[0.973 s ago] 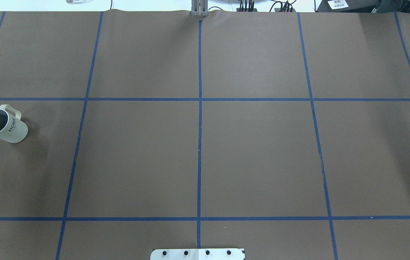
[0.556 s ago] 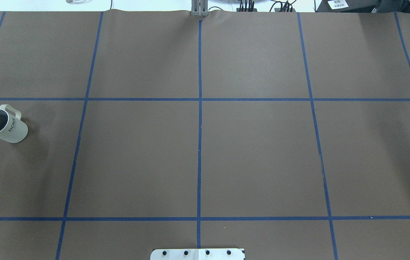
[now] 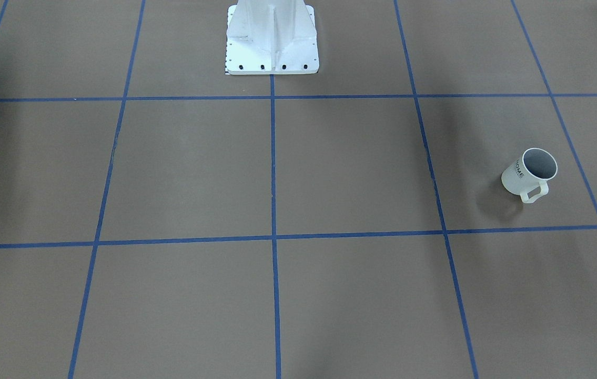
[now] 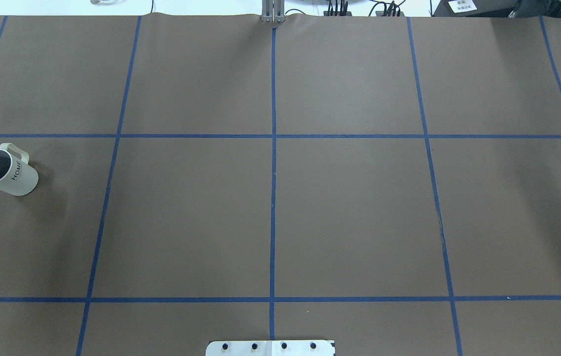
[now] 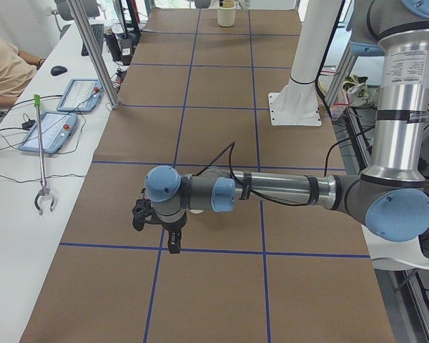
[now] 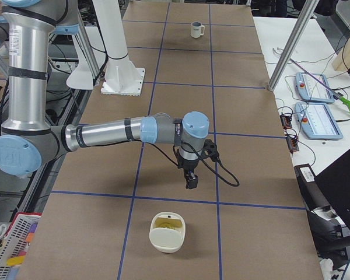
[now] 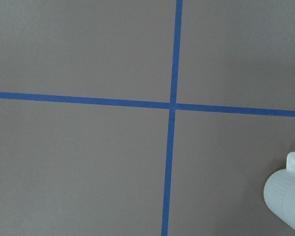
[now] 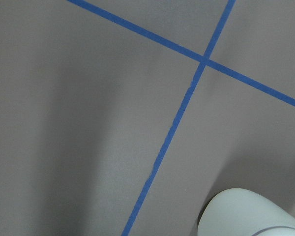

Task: Left arm hands cup to right arm to dump lemon

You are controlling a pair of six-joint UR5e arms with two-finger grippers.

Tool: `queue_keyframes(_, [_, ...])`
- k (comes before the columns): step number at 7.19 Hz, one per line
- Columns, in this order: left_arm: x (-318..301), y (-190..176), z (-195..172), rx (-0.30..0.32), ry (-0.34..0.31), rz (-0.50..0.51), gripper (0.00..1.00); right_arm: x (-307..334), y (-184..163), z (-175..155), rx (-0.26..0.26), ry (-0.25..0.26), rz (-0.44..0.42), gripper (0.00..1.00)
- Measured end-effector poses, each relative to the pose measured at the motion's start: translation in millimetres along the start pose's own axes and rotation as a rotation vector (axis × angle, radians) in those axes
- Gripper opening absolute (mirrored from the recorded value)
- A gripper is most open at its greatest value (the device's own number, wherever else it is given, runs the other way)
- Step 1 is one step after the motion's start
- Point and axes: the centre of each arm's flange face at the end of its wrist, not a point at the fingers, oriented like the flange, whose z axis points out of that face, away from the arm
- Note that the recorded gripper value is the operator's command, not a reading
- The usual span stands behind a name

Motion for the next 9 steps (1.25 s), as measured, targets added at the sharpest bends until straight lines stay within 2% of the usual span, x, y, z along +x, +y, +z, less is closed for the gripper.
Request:
queue_keyframes(5, [-12, 18, 13, -0.022, -0.003, -0.019, 1.0, -6, -6, -10, 0.024, 0.007, -0.005, 1.0])
queue_keyframes(9, [-14, 27, 15, -0.019, 0.001, -0.014, 1.0, -16, -50, -44, 0.087, 0.038, -0.053, 1.0])
